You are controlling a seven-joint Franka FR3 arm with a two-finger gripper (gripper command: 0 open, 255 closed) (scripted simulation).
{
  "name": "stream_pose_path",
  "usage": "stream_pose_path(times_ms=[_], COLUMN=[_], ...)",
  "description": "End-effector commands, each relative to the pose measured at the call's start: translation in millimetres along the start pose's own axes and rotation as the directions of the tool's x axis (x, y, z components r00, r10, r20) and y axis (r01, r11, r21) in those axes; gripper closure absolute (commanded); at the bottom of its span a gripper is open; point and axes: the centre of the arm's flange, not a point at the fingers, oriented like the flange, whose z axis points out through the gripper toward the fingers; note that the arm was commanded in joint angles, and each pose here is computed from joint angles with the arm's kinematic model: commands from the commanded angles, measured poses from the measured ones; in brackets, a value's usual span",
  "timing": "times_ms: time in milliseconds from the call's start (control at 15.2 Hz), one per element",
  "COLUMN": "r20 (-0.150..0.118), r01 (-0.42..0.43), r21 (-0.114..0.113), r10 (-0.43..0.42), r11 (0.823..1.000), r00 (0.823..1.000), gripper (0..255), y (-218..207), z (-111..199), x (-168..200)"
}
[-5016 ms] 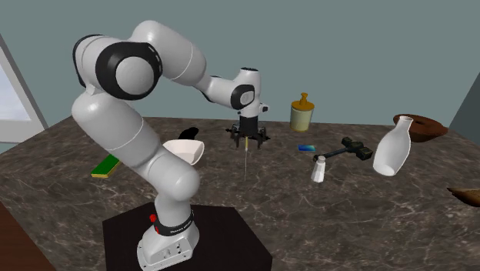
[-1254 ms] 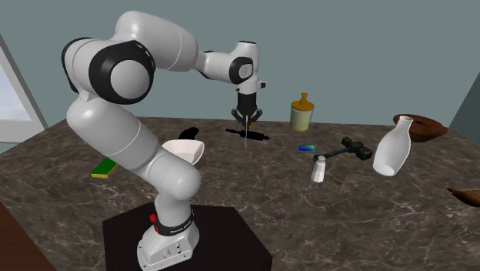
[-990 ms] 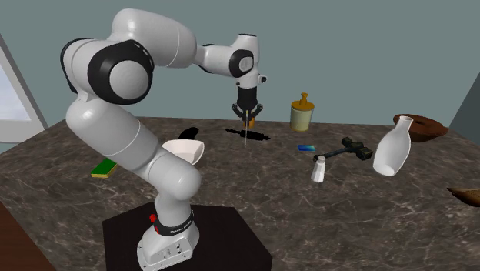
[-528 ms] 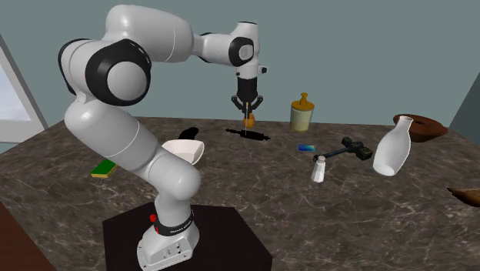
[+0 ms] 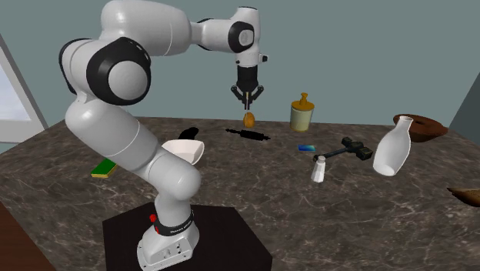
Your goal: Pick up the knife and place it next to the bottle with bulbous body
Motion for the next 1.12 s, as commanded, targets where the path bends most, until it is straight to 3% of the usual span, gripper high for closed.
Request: stream_pose_path(times_ms=[0,792,1056], r20=[0.0,0.0,0.0], r01=[0.0,0.0,0.0], r21=[0.0,0.0,0.0], r10=[0.0,0.0,0.0], r11=[1.0,1.0,1.0], r00=[1.0,1.0,1.0], gripper=[255,255,255], y=[0.2,0.8,53.2], z=[-10.9,-71.4,-71.2], x=[0.7,2.0,-4.2])
